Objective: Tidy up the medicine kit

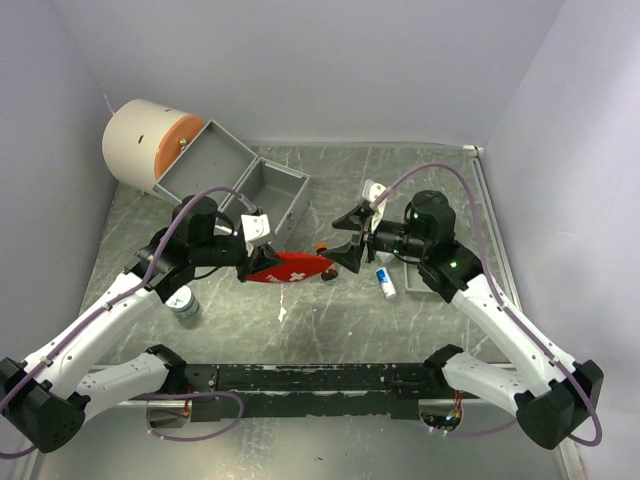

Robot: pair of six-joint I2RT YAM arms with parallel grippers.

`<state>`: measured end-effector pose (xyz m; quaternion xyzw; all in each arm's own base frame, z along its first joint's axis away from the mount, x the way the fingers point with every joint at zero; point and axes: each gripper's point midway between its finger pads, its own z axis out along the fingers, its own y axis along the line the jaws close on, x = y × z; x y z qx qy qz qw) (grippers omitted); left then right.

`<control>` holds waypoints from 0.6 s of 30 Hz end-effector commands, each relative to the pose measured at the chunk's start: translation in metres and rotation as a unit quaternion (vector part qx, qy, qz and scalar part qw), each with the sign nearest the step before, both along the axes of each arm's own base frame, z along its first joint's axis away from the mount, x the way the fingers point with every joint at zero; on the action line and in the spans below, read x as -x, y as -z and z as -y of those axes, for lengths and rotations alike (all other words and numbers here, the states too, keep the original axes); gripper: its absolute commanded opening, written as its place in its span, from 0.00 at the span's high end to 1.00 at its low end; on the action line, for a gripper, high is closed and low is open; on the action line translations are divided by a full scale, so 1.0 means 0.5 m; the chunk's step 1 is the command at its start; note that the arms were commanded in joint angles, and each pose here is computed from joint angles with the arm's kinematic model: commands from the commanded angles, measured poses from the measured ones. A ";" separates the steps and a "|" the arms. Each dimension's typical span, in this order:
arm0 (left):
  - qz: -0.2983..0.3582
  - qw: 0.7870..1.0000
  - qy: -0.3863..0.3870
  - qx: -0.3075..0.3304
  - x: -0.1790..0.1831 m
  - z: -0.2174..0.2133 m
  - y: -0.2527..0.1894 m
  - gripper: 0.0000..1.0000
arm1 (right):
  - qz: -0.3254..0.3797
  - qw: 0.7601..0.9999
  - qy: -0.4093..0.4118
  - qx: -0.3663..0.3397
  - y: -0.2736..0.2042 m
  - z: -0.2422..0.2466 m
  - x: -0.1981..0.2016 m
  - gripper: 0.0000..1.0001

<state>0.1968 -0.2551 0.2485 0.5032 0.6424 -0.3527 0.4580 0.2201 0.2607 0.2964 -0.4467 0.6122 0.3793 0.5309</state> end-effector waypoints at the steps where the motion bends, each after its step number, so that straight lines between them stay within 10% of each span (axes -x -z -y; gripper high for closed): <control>1: 0.034 0.997 0.074 0.005 0.038 0.008 -0.031 0.93 | -0.006 0.997 -0.073 0.018 0.022 -0.025 0.030 0.31; 18: 0.022 0.992 0.120 0.013 0.069 0.014 -0.034 0.93 | -0.051 0.982 -0.167 0.072 0.163 -0.063 0.101 0.45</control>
